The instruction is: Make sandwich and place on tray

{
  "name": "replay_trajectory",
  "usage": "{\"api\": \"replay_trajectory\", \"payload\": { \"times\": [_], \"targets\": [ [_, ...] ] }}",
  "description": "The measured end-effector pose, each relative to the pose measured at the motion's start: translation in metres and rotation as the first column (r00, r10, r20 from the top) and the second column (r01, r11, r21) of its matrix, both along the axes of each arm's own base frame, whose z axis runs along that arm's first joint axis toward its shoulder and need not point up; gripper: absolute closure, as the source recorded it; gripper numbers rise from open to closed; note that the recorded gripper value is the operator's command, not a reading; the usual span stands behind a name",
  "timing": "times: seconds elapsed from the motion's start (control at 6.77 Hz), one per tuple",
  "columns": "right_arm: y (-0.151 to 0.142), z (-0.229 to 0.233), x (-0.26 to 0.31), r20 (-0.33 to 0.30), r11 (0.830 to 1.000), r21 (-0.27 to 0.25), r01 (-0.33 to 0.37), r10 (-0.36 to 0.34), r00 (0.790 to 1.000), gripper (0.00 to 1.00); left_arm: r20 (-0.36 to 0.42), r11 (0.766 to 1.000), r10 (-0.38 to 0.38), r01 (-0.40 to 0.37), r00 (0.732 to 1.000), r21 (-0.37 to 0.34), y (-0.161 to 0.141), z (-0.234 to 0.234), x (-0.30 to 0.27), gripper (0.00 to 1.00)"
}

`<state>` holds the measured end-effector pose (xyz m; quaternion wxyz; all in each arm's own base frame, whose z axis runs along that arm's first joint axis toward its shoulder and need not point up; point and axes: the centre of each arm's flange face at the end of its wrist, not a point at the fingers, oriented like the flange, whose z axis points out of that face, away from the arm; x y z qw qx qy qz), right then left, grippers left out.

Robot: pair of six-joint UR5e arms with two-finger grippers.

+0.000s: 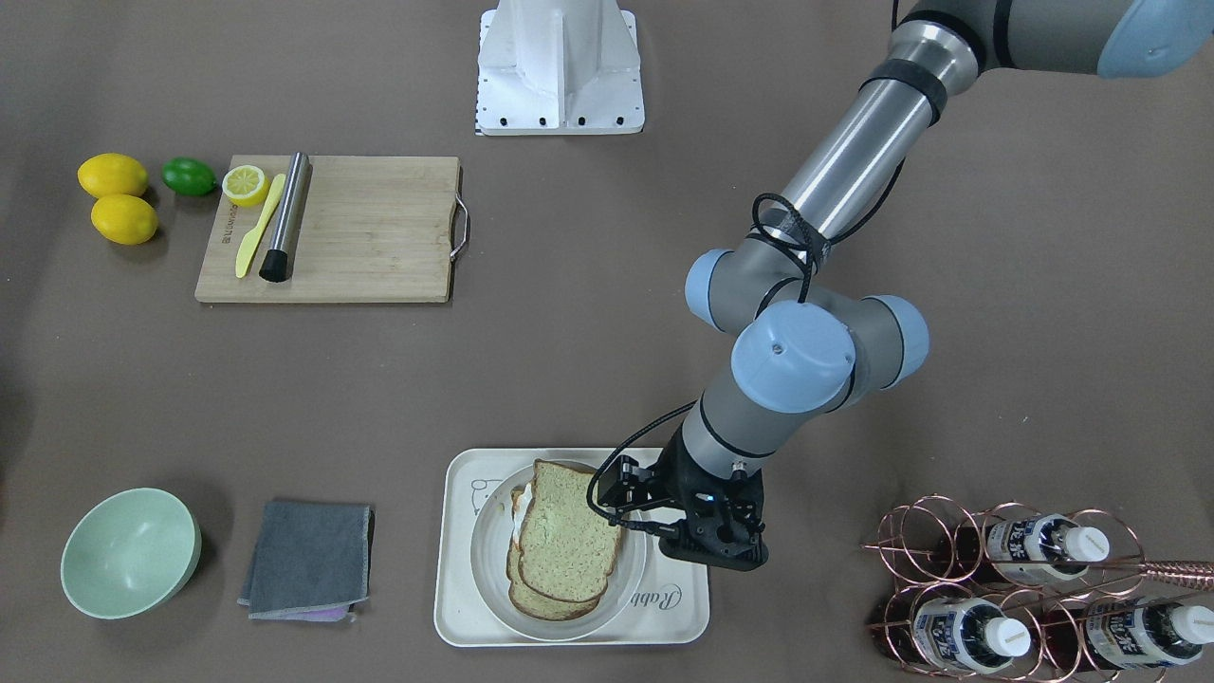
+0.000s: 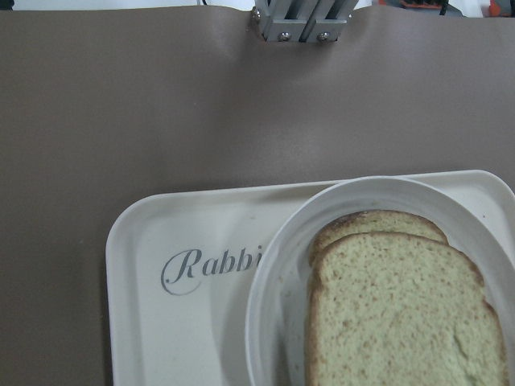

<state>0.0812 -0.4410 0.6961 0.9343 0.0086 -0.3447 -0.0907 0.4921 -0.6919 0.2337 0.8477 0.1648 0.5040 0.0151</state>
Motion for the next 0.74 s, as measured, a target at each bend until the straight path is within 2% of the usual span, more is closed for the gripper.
{"api": "replay_trajectory", "payload": {
  "times": [0.44,0.74],
  "targets": [
    [0.003,0.003,0.0,0.001,1.0,-0.005,0.002,-0.002,1.0,0.0,0.001,0.999,0.039,-0.038,0.999,-0.025,0.123,0.037,-0.102,0.02],
    [0.006,0.005,-0.001,0.003,1.0,-0.007,0.007,-0.007,1.0,0.0,0.04,0.997,0.06,-0.058,0.997,-0.049,0.2,0.097,-0.177,0.02]
  ]
}}
